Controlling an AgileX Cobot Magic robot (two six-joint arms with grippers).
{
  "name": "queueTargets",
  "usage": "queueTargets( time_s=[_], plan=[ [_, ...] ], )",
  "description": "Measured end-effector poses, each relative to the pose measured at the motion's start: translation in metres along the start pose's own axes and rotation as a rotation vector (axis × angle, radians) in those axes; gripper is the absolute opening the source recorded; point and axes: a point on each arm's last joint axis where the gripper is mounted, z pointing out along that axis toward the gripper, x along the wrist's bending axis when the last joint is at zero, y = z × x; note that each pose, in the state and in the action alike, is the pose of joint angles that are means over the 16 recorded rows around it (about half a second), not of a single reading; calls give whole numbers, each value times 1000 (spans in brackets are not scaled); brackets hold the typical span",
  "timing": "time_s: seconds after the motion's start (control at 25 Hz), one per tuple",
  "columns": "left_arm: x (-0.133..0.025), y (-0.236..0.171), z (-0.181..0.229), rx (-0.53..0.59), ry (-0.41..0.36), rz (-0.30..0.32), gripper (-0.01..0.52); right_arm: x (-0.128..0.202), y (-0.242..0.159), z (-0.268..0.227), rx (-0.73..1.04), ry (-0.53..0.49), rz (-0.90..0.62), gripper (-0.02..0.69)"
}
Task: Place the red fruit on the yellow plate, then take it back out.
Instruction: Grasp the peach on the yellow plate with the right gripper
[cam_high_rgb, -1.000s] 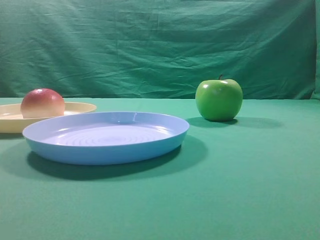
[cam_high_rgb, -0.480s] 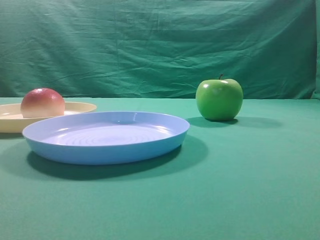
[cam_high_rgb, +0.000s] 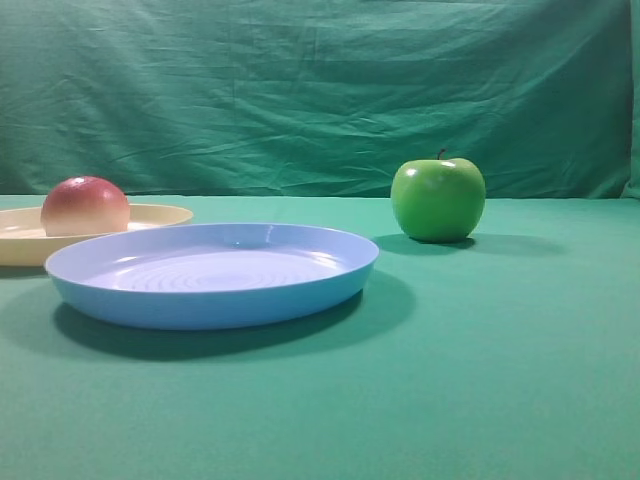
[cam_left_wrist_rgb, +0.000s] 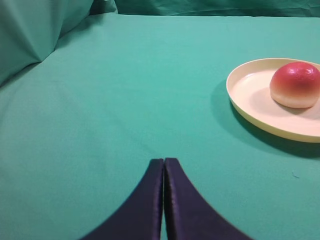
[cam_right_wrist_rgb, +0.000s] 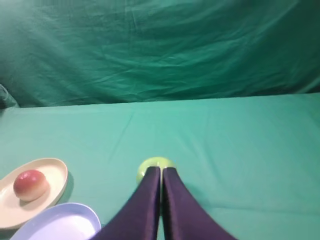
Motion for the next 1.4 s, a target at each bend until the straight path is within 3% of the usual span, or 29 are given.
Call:
queueTargets(
  time_s=[0.28,0.88,1.4],
  plan=[
    [0,0,0,0,0,0,0,8,27,15,19,103,3,0],
    [0,0,0,0,0,0,0,29,32,84,112,487,-18,0],
    [0,0,0,0,0,0,0,79,37,168,398,568,-238,0]
  ],
)
